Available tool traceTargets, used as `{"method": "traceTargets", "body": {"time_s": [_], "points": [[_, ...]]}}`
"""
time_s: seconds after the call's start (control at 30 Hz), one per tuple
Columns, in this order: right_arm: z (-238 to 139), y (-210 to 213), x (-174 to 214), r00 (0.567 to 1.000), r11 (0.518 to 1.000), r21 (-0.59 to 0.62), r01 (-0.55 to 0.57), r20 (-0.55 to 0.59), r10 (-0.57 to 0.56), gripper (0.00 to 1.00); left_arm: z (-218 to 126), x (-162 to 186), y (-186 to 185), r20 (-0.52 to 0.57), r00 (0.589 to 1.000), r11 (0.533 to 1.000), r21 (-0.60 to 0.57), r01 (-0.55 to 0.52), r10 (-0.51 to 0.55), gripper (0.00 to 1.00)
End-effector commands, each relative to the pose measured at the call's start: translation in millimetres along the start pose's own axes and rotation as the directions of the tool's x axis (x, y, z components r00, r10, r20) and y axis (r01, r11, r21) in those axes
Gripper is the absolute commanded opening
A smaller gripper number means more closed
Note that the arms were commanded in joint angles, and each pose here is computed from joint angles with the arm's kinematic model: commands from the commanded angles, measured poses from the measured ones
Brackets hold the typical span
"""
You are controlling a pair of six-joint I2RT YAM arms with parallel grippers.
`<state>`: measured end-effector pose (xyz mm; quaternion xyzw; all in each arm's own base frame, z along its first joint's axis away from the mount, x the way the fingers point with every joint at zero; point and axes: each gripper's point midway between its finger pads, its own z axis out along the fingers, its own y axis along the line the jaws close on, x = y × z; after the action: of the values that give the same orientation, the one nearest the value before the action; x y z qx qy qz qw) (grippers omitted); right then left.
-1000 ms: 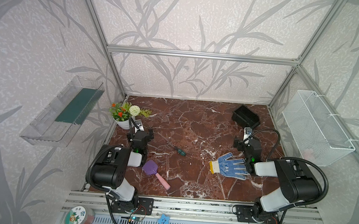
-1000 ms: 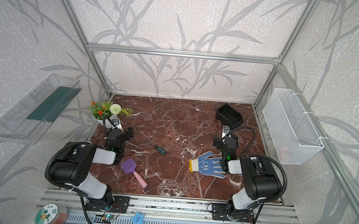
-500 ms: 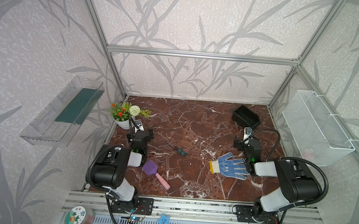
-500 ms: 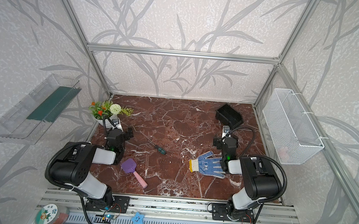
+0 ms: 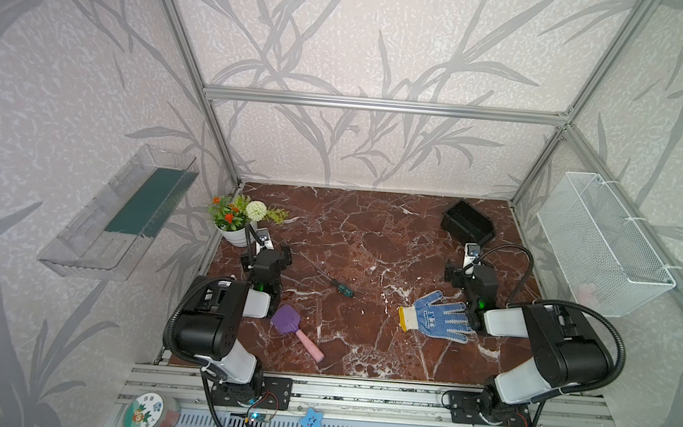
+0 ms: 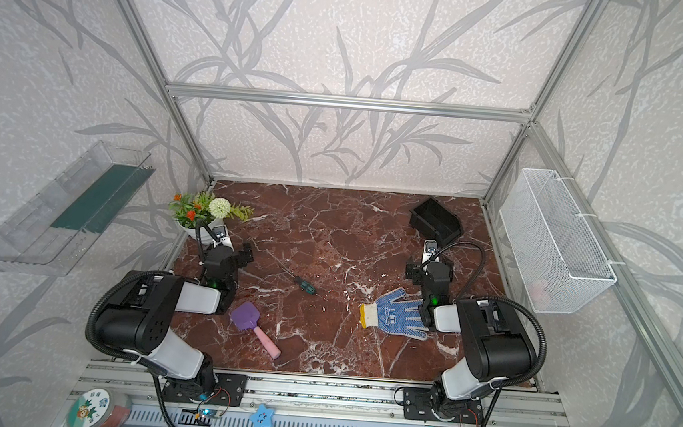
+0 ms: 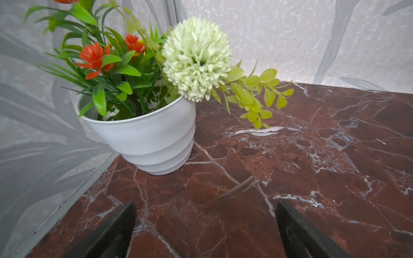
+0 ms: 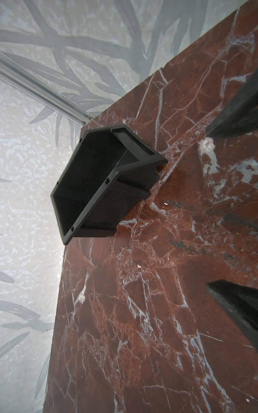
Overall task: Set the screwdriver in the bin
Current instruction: 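Raise both arms from rest and move them toward the black bin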
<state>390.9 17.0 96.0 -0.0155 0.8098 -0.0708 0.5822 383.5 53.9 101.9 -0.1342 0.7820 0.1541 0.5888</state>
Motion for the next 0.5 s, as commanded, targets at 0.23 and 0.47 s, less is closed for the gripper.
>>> {"method": "traceTargets", "body": {"time_s": [0.23, 0.47], "points": [[-59, -10, -91, 0.994, 0.993, -0.047, -0.105, -0.039, 0.104, 0.99, -15, -12, 2, 0.086, 0.996, 1.0, -0.005, -0.013, 0.013, 0.99], [-65, -6, -95, 0.915, 0.914, -0.119, -0.389, 0.064, 0.398, 0.99, -65, -108, -32, 0.088, 0.983, 0.987, 0.006, -0.164, 0.162, 0.99]]}}
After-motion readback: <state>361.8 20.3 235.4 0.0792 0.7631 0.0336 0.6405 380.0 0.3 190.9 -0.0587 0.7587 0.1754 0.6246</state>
